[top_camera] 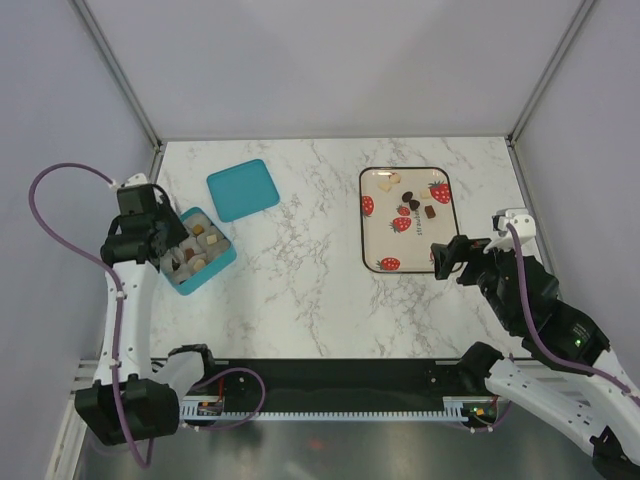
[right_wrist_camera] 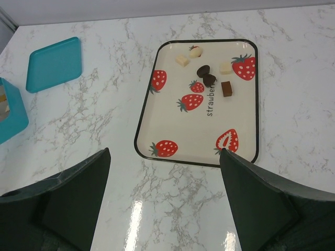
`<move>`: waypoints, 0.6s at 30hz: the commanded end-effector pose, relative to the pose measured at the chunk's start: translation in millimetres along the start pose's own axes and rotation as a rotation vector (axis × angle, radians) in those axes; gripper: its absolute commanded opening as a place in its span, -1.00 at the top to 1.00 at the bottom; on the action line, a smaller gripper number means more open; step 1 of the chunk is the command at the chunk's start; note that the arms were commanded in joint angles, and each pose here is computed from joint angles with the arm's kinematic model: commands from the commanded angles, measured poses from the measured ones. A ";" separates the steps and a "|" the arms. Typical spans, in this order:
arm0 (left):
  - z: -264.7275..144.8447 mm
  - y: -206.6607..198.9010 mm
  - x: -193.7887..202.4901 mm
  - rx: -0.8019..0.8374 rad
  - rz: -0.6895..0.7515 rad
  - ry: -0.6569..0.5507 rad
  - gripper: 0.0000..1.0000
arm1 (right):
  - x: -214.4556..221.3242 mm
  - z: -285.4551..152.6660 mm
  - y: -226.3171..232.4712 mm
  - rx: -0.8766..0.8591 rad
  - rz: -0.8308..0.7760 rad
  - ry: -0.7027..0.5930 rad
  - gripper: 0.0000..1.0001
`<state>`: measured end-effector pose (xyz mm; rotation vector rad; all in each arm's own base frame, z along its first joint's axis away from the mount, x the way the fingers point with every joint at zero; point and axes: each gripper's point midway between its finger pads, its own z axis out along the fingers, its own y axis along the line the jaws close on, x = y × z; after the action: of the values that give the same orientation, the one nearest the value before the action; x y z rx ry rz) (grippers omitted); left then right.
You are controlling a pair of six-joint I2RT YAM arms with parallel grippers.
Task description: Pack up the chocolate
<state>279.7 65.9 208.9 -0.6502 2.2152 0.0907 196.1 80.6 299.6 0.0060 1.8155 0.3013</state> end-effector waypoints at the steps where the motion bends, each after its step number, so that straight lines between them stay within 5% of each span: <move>1: -15.1 -49.0 -0.1 0.191 0.024 -0.019 0.12 | -8.2 -3.7 3.8 -0.010 0.017 0.005 -0.87; 9: -28.2 -172.3 75.0 0.384 0.225 0.067 0.11 | -8.5 0.1 8.7 0.006 0.038 0.045 -0.87; 18: -15.8 -250.3 125.4 0.507 0.327 0.103 0.11 | -0.3 11.6 8.8 0.068 0.052 0.098 -0.86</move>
<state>296.2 -180.2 143.5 0.0366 2.4272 -0.2354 204.3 92.4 281.4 0.0329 1.9538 0.2592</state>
